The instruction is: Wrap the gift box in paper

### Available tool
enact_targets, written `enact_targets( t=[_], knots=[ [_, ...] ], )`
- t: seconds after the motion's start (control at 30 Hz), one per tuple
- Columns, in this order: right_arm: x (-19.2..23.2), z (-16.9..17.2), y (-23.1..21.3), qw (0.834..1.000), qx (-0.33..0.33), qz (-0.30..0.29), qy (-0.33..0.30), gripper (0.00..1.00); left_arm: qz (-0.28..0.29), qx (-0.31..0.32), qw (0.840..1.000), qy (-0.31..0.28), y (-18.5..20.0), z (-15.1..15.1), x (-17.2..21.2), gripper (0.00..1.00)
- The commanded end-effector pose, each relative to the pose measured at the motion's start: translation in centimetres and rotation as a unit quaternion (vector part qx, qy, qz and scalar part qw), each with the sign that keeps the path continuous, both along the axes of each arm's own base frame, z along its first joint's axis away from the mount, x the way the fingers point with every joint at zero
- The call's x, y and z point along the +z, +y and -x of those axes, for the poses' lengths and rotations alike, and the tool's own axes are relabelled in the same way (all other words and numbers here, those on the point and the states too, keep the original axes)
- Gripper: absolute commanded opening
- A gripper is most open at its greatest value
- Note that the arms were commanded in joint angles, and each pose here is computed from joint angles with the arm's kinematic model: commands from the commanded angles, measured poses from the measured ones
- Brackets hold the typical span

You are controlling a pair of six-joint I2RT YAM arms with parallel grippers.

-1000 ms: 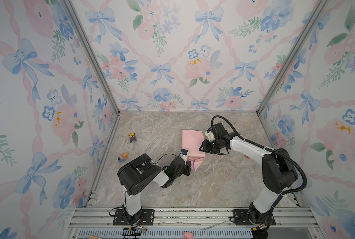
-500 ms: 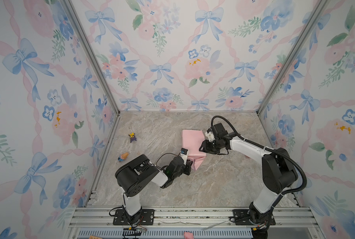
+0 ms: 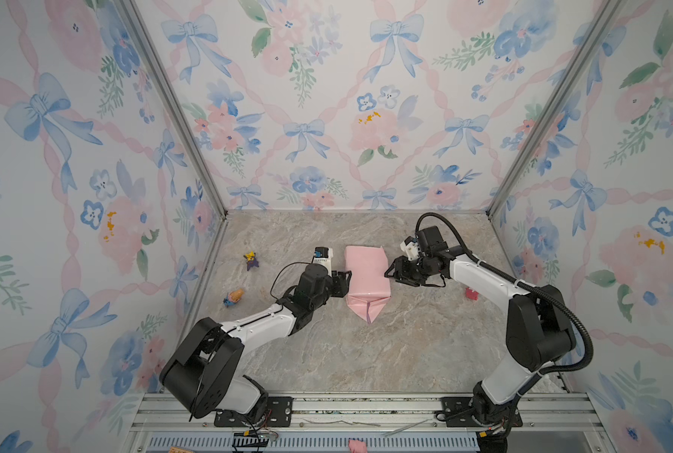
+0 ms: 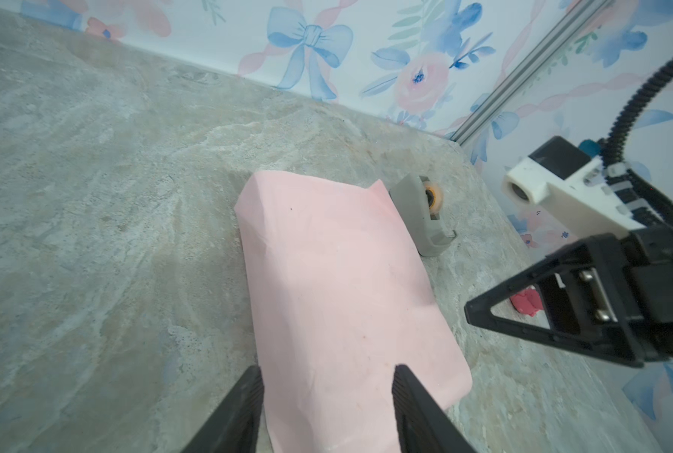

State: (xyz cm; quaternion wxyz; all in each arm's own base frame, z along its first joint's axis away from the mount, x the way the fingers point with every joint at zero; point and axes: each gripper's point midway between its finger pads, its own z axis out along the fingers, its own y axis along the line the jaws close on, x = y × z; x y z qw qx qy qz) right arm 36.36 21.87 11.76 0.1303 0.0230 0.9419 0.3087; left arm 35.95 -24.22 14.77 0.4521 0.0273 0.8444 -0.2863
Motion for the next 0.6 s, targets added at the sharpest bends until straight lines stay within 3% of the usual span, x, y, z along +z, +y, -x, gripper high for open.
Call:
enact_targets(
  t=[0.0, 0.23, 0.57],
  knots=[
    [-0.2, -0.6, 0.7, 1.0, 0.004, -0.015, 0.021, 0.52, 0.004, -0.04, 0.996, 0.086, -1.8, 0.6, -2.8, 0.56],
    [-2.2, -1.3, 0.9, 0.999, 0.01, -0.006, 0.043, 0.49, 0.028, -0.045, 0.99, 0.129, -3.3, -2.0, -5.1, 0.51],
    [-3.2, -1.0, 1.9, 0.998, 0.034, 0.007, 0.049, 0.36, 0.023, -0.009, 0.99, 0.141, -1.2, -0.5, -6.5, 0.48]
  ],
)
